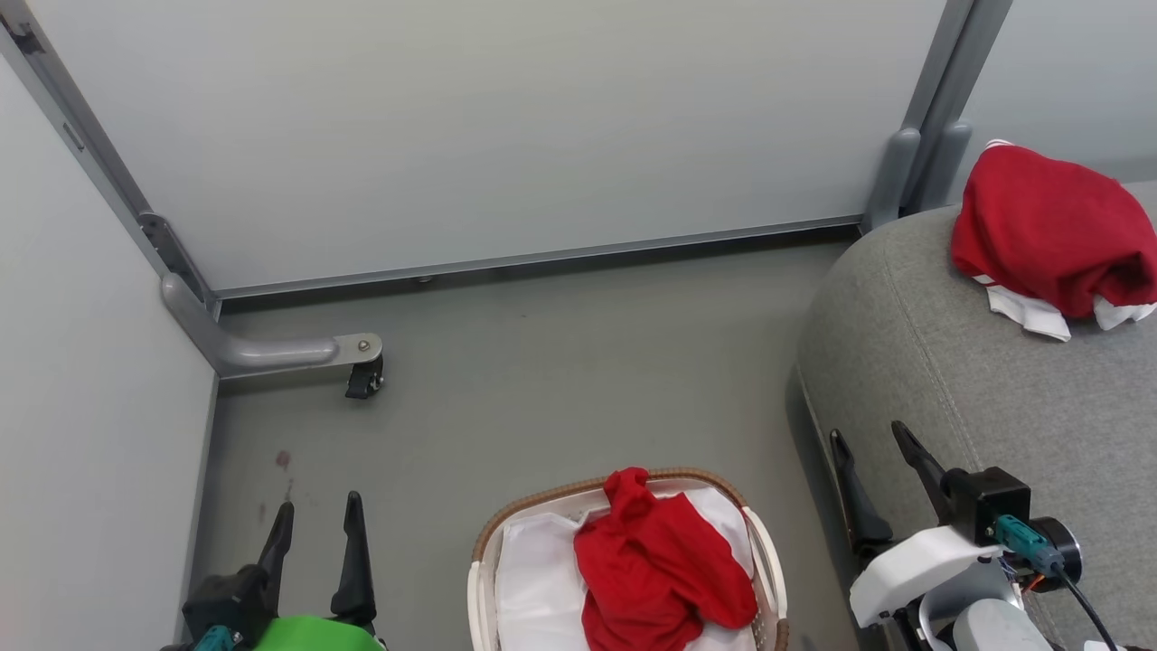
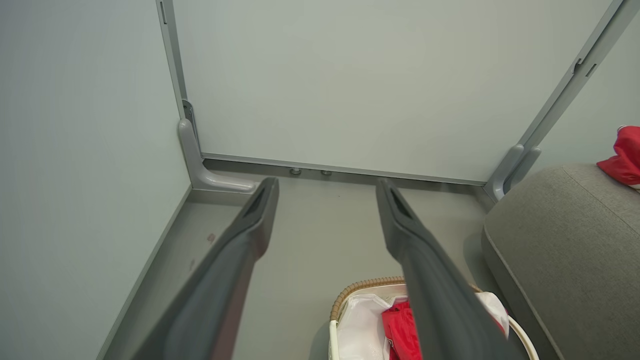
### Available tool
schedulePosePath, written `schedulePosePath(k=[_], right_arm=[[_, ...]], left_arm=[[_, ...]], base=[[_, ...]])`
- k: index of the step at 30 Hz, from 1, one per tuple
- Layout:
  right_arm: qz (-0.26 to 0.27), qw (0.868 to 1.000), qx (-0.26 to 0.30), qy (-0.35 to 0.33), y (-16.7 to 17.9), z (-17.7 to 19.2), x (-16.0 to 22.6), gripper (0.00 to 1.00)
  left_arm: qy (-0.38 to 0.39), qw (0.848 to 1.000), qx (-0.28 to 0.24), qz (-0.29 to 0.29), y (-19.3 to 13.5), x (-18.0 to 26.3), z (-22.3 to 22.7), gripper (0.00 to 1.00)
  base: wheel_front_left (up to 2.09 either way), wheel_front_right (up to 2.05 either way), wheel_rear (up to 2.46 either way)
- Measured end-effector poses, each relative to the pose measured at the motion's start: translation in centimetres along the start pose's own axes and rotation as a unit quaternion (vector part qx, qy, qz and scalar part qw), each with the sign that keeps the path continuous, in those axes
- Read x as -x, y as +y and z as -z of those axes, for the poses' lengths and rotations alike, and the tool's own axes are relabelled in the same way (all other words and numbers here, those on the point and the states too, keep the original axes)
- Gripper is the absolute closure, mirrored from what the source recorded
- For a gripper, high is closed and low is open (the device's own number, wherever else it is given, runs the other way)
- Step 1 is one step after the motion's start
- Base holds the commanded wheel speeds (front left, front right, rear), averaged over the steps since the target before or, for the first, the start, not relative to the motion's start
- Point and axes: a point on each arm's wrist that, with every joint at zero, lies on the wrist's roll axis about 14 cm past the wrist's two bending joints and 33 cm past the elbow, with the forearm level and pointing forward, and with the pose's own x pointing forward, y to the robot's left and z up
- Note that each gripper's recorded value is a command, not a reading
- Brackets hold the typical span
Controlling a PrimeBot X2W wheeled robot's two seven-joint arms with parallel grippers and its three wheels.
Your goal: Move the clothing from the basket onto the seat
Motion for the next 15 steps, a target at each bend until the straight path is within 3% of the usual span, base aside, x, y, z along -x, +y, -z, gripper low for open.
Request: schedulePosePath(k=[10,15], right_arm=[[0.008,1.000,0.000,-0.004,-0.6,-0.2,-0.1,0.00],[0.025,1.000,0.004,-0.014,-1.9,-0.8,-0.9,0.00]], left_arm=[[0.014,1.000,-0.010,0.017,-0.8,-0.4,0.8,0.00],[0.015,0.998,-0.025,0.053,-2.8,-2.3,0.8,0.00]], base=[[0.00,0.00,0.00],[0.00,0.00,0.00]])
